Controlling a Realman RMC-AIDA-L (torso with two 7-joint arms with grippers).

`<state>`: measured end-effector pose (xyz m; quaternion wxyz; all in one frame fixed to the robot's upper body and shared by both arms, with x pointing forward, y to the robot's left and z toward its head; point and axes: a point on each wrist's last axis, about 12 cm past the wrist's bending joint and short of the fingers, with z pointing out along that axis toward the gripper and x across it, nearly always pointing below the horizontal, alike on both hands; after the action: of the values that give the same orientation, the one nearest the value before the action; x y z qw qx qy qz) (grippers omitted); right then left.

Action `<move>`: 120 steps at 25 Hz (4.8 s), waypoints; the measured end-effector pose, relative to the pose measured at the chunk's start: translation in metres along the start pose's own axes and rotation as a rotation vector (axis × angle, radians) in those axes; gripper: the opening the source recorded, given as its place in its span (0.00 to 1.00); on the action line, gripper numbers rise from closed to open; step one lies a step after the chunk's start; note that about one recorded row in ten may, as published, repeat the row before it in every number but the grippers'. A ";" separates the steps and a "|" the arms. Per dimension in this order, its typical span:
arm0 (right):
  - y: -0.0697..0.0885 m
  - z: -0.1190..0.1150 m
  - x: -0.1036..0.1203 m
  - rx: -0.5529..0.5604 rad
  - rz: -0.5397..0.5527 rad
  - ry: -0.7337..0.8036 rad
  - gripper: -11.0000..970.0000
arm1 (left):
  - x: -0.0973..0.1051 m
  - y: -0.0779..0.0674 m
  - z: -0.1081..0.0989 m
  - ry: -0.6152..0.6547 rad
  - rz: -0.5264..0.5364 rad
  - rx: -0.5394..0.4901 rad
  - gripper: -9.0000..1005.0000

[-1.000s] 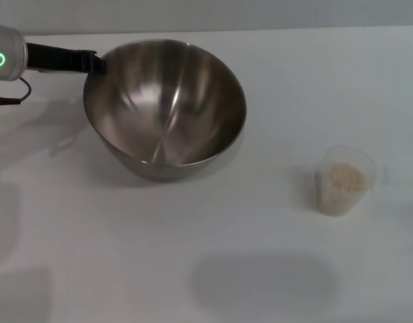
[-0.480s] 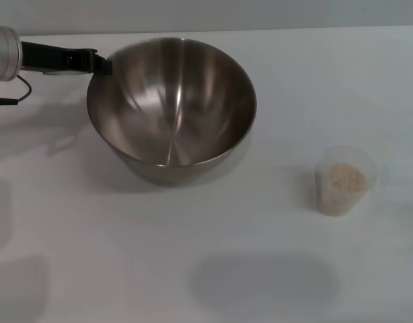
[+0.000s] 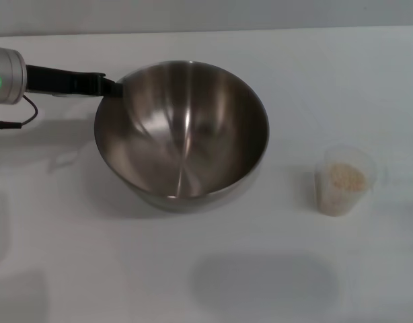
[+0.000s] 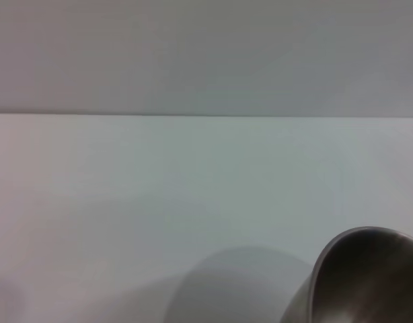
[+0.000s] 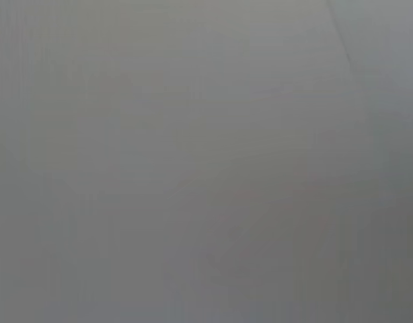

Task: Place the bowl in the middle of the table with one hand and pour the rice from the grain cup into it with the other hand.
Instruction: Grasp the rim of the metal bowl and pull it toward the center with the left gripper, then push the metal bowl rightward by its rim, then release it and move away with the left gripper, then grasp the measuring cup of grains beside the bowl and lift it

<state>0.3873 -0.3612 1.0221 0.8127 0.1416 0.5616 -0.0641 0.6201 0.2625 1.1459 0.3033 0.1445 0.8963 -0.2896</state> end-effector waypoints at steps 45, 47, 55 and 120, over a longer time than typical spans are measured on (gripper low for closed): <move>0.004 0.002 0.000 -0.017 0.008 -0.008 0.81 | 0.023 -0.019 -0.001 -0.077 0.116 0.139 0.35; 0.003 0.001 0.000 -0.016 0.007 -0.008 0.81 | 0.020 -0.021 -0.003 -0.092 0.130 0.146 0.41; 0.003 0.001 0.000 -0.014 0.007 -0.007 0.81 | -0.004 -0.028 -0.027 -0.445 0.392 0.033 0.64; 0.031 -0.074 0.019 -0.407 -0.104 0.311 0.81 | 0.180 0.035 -0.014 -1.002 0.417 -0.763 0.82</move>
<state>0.3363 -0.3082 0.9850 0.7240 -0.0459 0.6876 0.0310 0.4897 0.3135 1.0267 0.7631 0.0453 0.6396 0.0807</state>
